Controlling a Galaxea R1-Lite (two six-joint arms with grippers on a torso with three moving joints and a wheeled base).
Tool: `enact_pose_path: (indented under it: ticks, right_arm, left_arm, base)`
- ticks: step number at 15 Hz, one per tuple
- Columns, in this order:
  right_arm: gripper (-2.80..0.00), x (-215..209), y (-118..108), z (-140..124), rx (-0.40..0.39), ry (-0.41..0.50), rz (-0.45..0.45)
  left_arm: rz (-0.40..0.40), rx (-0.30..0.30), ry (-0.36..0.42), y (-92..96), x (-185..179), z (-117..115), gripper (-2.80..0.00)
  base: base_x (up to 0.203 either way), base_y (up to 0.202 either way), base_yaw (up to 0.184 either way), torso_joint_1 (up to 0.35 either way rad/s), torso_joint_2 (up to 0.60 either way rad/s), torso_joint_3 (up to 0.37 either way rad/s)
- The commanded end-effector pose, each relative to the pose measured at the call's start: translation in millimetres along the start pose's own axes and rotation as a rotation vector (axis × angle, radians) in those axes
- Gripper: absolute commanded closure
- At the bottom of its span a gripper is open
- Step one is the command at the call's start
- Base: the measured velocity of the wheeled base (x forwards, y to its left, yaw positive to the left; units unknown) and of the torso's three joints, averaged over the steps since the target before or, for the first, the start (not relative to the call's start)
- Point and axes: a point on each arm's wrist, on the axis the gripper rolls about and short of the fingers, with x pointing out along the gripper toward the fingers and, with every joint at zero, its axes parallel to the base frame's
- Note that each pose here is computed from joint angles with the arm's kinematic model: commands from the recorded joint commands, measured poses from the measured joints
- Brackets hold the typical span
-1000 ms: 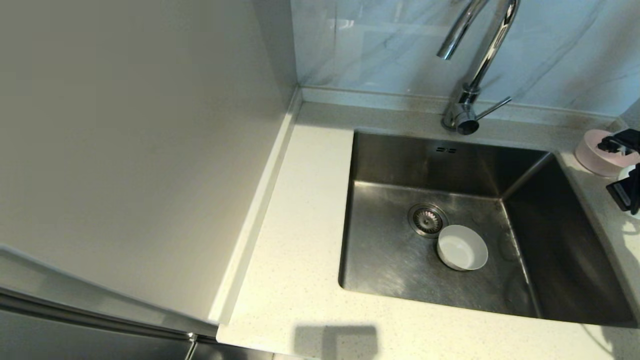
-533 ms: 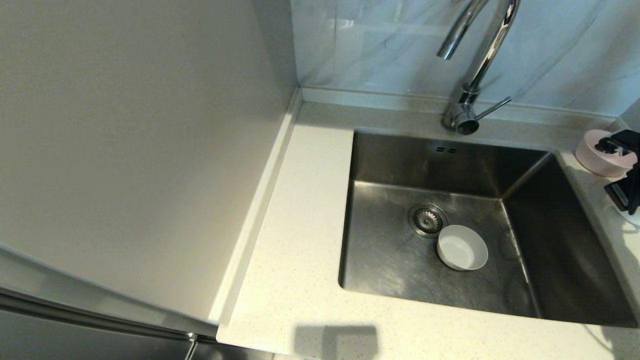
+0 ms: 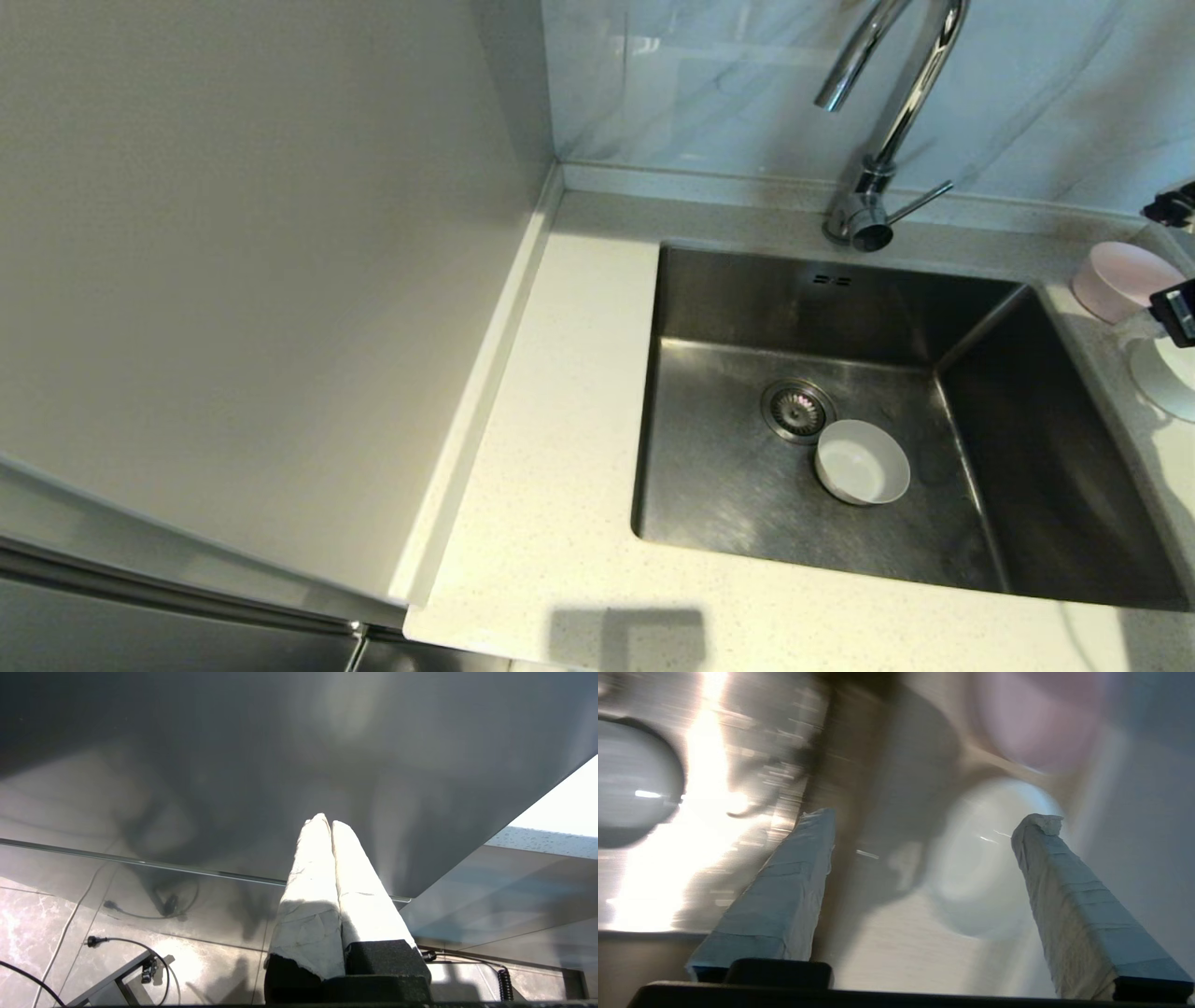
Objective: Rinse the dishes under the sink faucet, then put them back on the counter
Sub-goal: Put a bowl back to the table from the sink
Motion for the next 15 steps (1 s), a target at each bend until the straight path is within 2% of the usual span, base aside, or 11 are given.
enact_pose_path:
  ticks: [1,4,6,8,11,15]
  right_arm:
    - [-2.8,-25.2,31.2,9.6,0.031,-0.08,0.13]
    - [-2.8,-32.7,82.0,19.0,0.053,-0.095,0.293]
    - [-2.8,-30.9,114.0,17.6,0.039,-0.046,0.329]
    - [-2.8,-12.5,147.5,14.7,0.069,0.038,0.298]
    - [-2.8,26.1,187.0,9.5,0.112,0.102,0.167]
    - [-2.8,63.7,222.1,-3.5,0.148,0.176,0.03]
  left_arm:
    - [0.001,0.0,-0.003,0.0,-0.2,0.0,0.0]
    - [0.001,0.0,-0.004,0.0,-0.3,-0.1,0.0]
    - [0.001,0.0,-0.003,0.0,-0.2,0.0,0.0]
    - [0.001,0.0,-0.003,0.0,-0.2,0.0,0.0]
    - [0.001,0.0,-0.003,0.0,-0.2,0.0,0.0]
    - [0.001,0.0,-0.003,0.0,-0.2,0.0,0.0]
  base:
    - [0.0,0.0,0.0,0.0,0.0,0.0]
    - [0.0,0.0,0.0,0.0,0.0,0.0]
    - [0.0,0.0,0.0,0.0,0.0,0.0]
    - [0.0,0.0,0.0,0.0,0.0,0.0]
    - [0.0,0.0,0.0,0.0,0.0,0.0]
    - [0.0,0.0,0.0,0.0,0.0,0.0]
